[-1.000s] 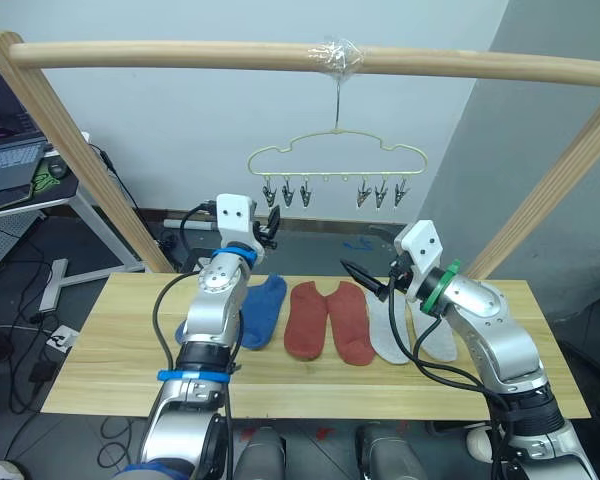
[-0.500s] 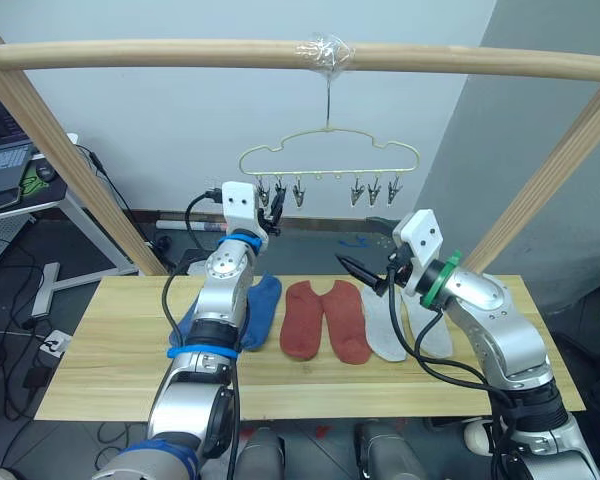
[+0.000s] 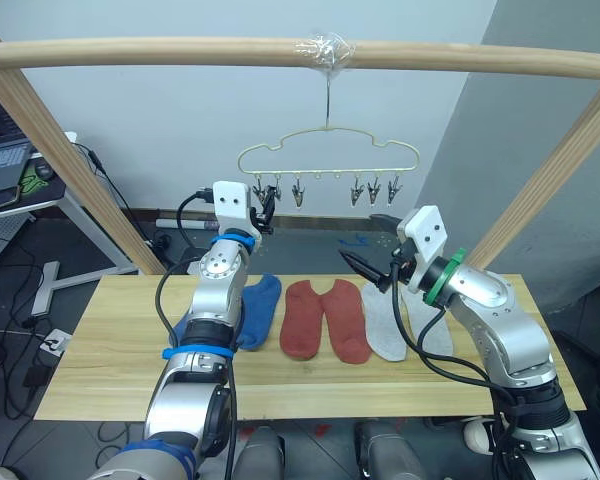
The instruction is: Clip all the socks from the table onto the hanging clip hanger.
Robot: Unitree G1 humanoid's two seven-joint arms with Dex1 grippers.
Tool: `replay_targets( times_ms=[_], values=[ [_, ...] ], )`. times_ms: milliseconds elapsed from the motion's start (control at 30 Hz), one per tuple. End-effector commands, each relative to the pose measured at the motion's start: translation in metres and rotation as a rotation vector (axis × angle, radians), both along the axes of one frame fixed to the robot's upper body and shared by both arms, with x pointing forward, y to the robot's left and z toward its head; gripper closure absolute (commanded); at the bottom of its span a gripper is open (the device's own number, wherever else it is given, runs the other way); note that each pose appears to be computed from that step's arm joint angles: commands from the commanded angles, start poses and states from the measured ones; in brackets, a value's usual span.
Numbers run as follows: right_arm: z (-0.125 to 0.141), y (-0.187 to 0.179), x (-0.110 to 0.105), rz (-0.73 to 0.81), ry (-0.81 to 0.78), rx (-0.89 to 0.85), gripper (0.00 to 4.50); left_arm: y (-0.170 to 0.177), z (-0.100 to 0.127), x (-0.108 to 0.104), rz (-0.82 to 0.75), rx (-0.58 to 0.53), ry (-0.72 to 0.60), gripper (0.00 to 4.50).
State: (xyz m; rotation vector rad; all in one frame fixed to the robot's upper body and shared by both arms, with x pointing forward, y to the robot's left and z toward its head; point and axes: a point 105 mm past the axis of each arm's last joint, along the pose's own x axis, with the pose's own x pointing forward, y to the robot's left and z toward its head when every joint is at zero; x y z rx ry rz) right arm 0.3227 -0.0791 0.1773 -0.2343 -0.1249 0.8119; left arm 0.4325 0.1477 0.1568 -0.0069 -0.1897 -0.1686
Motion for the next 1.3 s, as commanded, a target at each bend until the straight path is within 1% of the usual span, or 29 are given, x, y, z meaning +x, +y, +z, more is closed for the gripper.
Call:
replay_targets(
  times_ms=[33,233,333,600,800,900,1000,1100,1300],
  values=[
    [0.017,0.000,-0.002,0.001,-0.057,0.018,0.00,-0.001,0.008,-0.005,-0.014,-0.002,-0.044,2.06],
    [0.020,0.000,-0.002,-0.008,-0.056,0.029,0.00,0.003,0.002,-0.011,-0.010,-0.001,-0.034,2.06],
    [0.021,-0.001,-0.002,-0.009,-0.057,0.027,0.00,0.005,0.003,-0.012,-0.003,-0.002,-0.036,2.06],
    [0.020,-0.002,-0.001,-0.014,-0.055,0.022,0.00,-0.003,0.024,-0.014,-0.057,-0.031,-0.089,2.06],
    [0.020,-0.002,-0.001,-0.018,-0.058,0.019,0.00,-0.004,0.021,-0.019,-0.064,-0.028,-0.087,2.06],
    [0.020,-0.002,-0.001,-0.020,-0.059,0.017,0.00,-0.001,0.013,-0.021,-0.051,-0.012,-0.065,2.06],
    [0.020,-0.002,-0.002,-0.019,-0.060,0.015,0.00,0.003,0.009,-0.020,-0.026,-0.008,-0.050,2.06],
    [0.021,-0.002,-0.002,-0.019,-0.061,0.016,0.00,0.004,0.010,-0.018,-0.023,-0.009,-0.051,2.06],
    [0.022,-0.002,-0.001,-0.020,-0.065,0.012,0.00,-0.002,0.014,-0.005,-0.028,0.011,-0.060,2.06]
  ],
)
